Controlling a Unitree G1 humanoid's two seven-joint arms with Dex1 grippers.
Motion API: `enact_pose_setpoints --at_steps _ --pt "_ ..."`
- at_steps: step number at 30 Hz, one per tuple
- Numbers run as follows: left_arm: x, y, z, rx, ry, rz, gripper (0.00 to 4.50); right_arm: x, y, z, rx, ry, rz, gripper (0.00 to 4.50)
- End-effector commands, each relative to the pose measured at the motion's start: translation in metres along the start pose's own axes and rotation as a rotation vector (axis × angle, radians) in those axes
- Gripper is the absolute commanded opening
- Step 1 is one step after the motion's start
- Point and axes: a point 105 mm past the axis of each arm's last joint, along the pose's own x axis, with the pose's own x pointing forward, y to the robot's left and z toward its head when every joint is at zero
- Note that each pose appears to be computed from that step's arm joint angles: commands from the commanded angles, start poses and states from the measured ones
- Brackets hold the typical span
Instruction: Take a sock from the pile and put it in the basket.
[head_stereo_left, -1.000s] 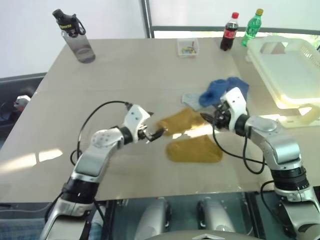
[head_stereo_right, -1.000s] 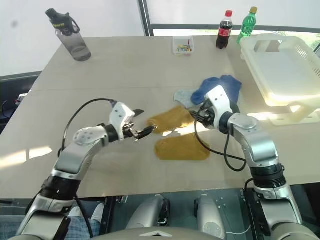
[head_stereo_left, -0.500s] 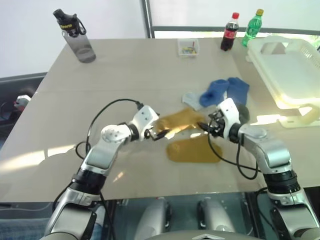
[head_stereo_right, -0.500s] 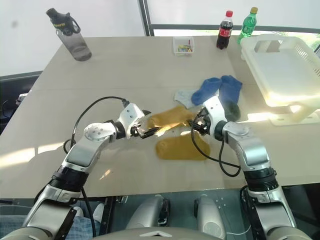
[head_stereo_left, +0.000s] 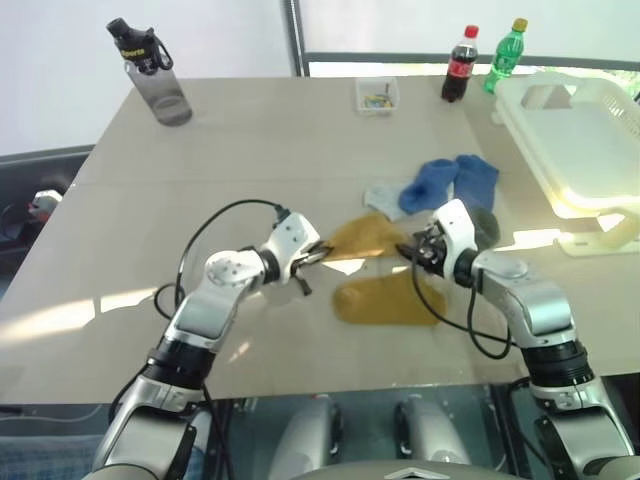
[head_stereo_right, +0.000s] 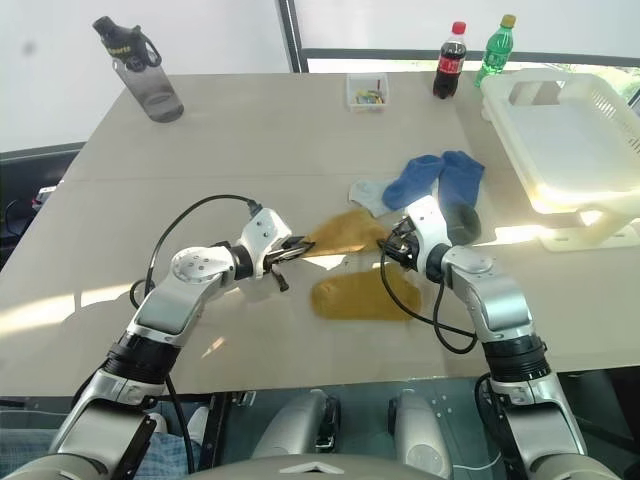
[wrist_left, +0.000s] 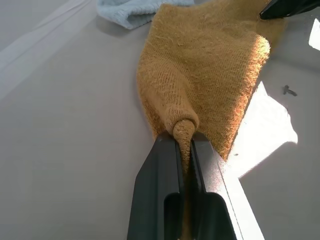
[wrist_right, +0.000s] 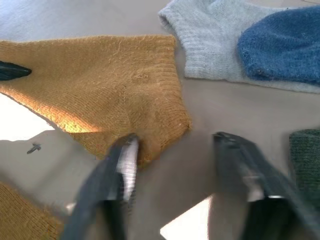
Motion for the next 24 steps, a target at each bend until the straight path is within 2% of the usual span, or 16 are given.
enact_pose_setpoints --at_steps 1,2,3,9,13,19,24 --pt "-0.003 0.002 0.0 0.006 0.006 0.008 0.0 0.0 0.003 0.009 -0.017 -0.038 0.008 0.49" --pt "-0.004 0.002 0.0 0.006 0.007 0.008 0.0 0.0 0.004 0.009 -0.016 -0.038 0.011 0.36" --pt "-0.004 0.002 0.0 0.006 0.008 0.009 0.0 0.0 0.004 0.009 -0.015 -0.039 0.013 0.03" --pt "-0.005 0.0 0.002 0.005 -0.006 0.005 0.0 0.001 0.009 0.009 -0.009 -0.048 0.027 0.03" --pt "-0.01 -0.001 0.021 -0.015 -0.081 0.013 0.0 -0.009 0.018 0.017 -0.031 -0.061 0.083 0.03" --pt "-0.032 -0.021 0.063 -0.084 -0.213 -0.043 0.0 -0.04 0.031 0.039 -0.019 -0.1 0.124 0.03" --pt "-0.049 -0.054 0.069 -0.15 -0.21 -0.161 0.0 -0.078 0.034 0.038 0.007 -0.05 0.155 0.03"
